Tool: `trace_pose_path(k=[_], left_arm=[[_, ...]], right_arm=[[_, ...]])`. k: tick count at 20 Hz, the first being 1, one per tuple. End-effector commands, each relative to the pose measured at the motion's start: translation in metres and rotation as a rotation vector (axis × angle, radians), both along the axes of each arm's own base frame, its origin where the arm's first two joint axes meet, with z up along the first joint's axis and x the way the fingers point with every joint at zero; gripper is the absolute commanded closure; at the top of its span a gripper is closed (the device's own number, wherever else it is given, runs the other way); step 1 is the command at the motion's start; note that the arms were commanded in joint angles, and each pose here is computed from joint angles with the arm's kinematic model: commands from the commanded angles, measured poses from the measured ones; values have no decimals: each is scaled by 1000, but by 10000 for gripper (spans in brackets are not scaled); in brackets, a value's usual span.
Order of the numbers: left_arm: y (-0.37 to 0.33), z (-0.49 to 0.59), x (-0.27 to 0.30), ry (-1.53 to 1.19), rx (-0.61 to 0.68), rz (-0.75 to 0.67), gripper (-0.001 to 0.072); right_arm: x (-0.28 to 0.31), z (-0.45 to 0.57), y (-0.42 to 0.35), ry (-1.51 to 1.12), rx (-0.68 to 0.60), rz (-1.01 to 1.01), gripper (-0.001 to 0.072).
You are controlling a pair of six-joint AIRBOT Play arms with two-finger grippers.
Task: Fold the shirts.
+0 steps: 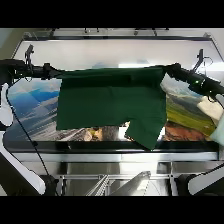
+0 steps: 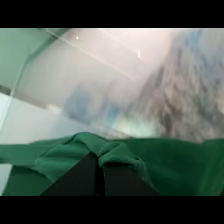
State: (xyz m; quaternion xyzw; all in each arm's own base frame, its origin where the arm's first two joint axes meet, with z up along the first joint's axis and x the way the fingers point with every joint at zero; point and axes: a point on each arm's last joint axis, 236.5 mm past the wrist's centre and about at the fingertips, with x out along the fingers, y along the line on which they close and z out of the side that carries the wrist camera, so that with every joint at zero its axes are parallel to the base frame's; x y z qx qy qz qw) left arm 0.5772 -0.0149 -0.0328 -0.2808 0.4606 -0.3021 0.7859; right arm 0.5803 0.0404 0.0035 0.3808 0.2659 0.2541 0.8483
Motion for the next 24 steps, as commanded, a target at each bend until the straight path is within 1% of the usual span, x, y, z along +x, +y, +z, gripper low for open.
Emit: trace_pose_path(k=[1,5,9,11,13,14,16,17,18,19,21,24], left_arm=[[-11,-23,-15,81,-42,-46,692],[-14,-44,-28,141,-61,-41,692],[-22,-60,-49,218,-95,-69,692],[-26,-66,-62,257,-102,-99,693],[-25,-70,-79,300,-80,-154,692],[-21,-71,-85,325,-66,-166,692],[-5,-74,-91,401,-25,-137,691],[4,-73,-94,433,-12,-119,616],[10,-68,-95,454,-15,-106,315],[16,-62,-94,476,-26,-77,-3],[30,-49,-93,489,-38,-51,-2],[42,-25,-106,557,-83,-59,0]], right_arm=[[-20,-31,11,96,-60,92,690],[-34,-52,15,151,-67,113,690],[-42,-60,17,173,-80,132,690],[-43,-61,18,180,-77,136,688],[-49,-68,17,237,-73,137,675],[-53,-73,17,265,-78,144,607],[-66,-78,18,315,-76,182,479],[-71,-78,19,337,-60,193,392],[-75,-76,17,349,-40,200,365],[-78,-71,13,354,-20,205,364],[-82,-56,2,354,8,202,365],[-101,-28,-19,358,14,223,365]])
